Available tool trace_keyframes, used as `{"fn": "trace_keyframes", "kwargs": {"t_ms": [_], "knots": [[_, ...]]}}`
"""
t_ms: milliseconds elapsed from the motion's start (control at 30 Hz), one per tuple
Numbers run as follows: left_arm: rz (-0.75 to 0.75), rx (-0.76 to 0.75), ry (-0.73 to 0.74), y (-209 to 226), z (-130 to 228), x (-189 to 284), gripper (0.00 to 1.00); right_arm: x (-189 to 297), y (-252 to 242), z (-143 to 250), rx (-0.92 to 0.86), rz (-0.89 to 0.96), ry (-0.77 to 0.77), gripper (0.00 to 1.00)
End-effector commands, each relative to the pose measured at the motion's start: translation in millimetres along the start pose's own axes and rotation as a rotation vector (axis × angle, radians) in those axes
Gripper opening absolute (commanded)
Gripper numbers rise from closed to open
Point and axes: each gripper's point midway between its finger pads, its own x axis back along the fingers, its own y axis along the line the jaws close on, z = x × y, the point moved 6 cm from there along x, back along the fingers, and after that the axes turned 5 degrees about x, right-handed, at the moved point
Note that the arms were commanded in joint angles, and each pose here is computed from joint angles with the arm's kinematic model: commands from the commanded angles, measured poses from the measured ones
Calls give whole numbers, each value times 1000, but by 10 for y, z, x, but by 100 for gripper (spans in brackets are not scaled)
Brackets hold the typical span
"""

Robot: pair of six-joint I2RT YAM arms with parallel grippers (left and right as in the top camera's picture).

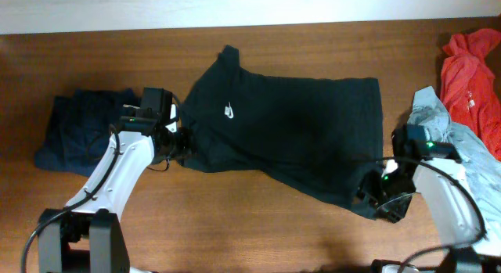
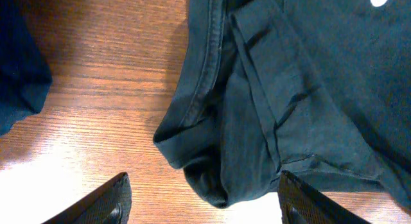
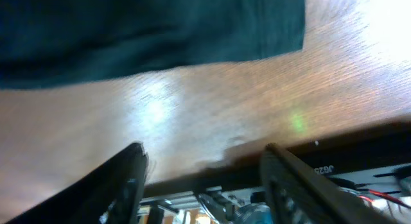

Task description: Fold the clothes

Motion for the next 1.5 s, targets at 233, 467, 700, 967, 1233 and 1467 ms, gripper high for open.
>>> {"fn": "trace_keyframes", "kwargs": {"t_ms": [233, 467, 700, 967, 1233, 1467], "knots": [[61, -34, -113, -100, -192, 74, 73, -451, -92, -6, -167, -6, 26, 51], [61, -60, -119, -105, -201, 75, 73, -599, -89, -119, -229, -42, -50, 51], [64, -61, -118, -107, -200, 75, 73, -613, -105, -153, -266, -32, -74, 47], [71, -72, -116, -116, -197, 76, 73, -600, -206, -202, -239, 57, -126, 4], [81, -73, -113, -127, -193, 76, 73, -336, -96, -316, -42, 39, -186, 4], [81, -73, -113, -127, -193, 76, 73, 53, 69, -520, 55, 5, -312, 4]]}}
